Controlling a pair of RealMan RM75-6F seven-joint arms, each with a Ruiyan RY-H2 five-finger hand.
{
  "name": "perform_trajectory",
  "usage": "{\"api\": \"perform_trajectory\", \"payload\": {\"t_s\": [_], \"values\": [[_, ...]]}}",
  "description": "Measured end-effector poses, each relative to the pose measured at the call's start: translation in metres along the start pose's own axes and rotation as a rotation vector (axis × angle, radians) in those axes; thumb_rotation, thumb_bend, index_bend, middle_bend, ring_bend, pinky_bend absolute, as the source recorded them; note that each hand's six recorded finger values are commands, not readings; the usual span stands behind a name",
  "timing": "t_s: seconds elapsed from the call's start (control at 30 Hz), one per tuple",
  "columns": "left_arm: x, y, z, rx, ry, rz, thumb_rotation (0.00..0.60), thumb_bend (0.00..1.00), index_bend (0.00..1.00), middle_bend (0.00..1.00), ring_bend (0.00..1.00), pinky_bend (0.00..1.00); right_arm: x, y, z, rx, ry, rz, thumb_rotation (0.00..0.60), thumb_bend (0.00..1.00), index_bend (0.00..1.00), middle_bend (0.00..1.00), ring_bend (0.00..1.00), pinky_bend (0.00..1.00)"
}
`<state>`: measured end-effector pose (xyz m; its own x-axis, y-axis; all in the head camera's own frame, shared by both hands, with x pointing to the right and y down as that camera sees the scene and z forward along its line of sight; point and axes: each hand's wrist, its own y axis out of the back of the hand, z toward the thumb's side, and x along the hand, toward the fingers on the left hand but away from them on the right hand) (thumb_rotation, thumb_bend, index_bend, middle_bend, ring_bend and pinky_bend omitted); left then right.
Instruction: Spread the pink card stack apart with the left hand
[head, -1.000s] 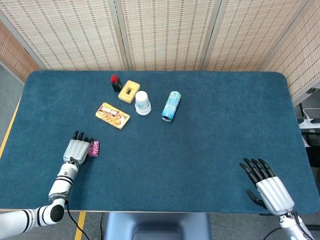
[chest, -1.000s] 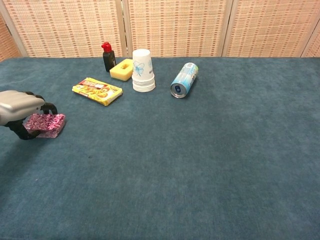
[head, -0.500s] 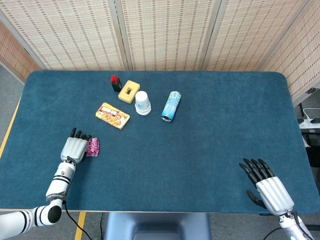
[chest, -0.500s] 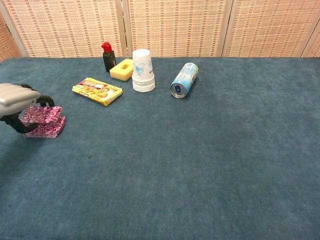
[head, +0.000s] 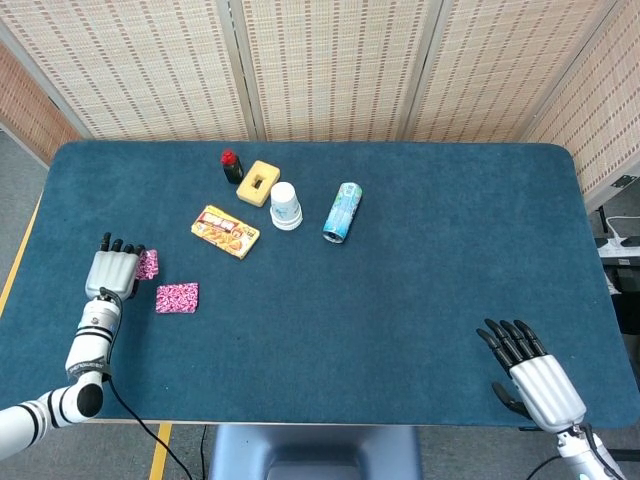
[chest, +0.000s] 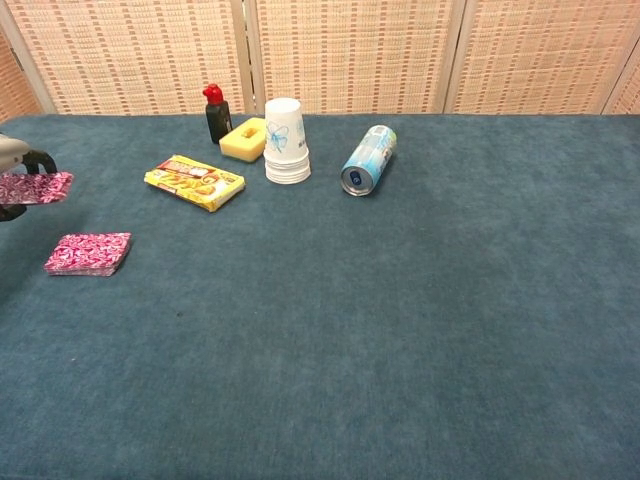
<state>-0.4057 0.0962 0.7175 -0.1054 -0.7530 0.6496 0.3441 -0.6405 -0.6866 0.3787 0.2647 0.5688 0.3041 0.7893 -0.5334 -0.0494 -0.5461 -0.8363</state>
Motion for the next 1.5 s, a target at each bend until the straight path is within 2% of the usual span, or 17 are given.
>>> {"api": "perform_trajectory", "payload": {"t_s": [0.17,0.4,0.5,0.57,0.63,0.7,0.77,1.0,1.17,1.37,1.5], "values": [[0.008,-0.012,-0.019,-0.004,0.032,-0.04,0.6,0.43,0.41,0.41,0.14,0.02,0.0,-0.003,0.002,0.008,0.001,0.006,0.6,0.3,0.0,0.0,0.0,0.0],[0.013,-0.039,-0.019,-0.014,0.024,-0.097,0.6,0.43,0.37,0.37,0.14,0.02,-0.001,-0.007,0.004,0.012,0.0,0.018,0.6,0.3,0.0,0.0,0.0,0.0],[0.013,-0.045,-0.015,-0.022,0.01,-0.105,0.6,0.43,0.24,0.27,0.11,0.02,-0.001,-0.007,0.003,0.012,-0.002,0.018,0.6,0.3,0.0,0.0,0.0,0.0],[0.013,-0.046,-0.012,-0.031,0.001,-0.108,0.6,0.44,0.1,0.17,0.07,0.03,-0.002,-0.007,0.003,0.013,-0.003,0.018,0.6,0.3,0.0,0.0,0.0,0.0],[0.012,-0.046,-0.009,-0.044,-0.007,-0.111,0.6,0.44,0.01,0.09,0.04,0.03,-0.002,-0.007,0.003,0.014,-0.003,0.018,0.6,0.3,0.0,0.0,0.0,0.0],[0.011,-0.046,-0.008,-0.049,-0.012,-0.112,0.6,0.45,0.0,0.03,0.01,0.03,-0.002,-0.007,0.003,0.013,-0.003,0.019,0.6,0.3,0.0,0.0,0.0,0.0],[0.01,-0.046,-0.007,-0.053,-0.018,-0.114,0.6,0.45,0.0,0.0,0.0,0.03,-0.002,-0.007,0.002,0.013,-0.003,0.019,0.6,0.3,0.0,0.0,0.0,0.0],[0.003,-0.042,-0.004,-0.055,-0.032,-0.12,0.6,0.45,0.0,0.0,0.0,0.03,-0.002,-0.006,0.002,0.011,-0.002,0.018,0.6,0.3,0.0,0.0,0.0,0.0],[-0.008,-0.03,-0.002,-0.078,-0.049,-0.09,0.6,0.46,0.0,0.02,0.0,0.03,-0.002,-0.005,0.002,0.008,0.001,0.017,0.6,0.3,0.0,0.0,0.0,0.0],[-0.041,-0.012,0.027,-0.137,-0.17,-0.075,0.6,0.45,0.0,0.04,0.0,0.03,-0.002,-0.006,0.005,0.003,0.014,0.027,0.6,0.3,0.0,0.0,0.0,0.0],[-0.058,-0.007,0.048,-0.126,-0.233,-0.077,0.6,0.44,0.0,0.05,0.0,0.03,0.0,-0.004,0.005,-0.004,0.021,0.022,0.6,0.3,0.0,0.0,0.0,0.0]]}}
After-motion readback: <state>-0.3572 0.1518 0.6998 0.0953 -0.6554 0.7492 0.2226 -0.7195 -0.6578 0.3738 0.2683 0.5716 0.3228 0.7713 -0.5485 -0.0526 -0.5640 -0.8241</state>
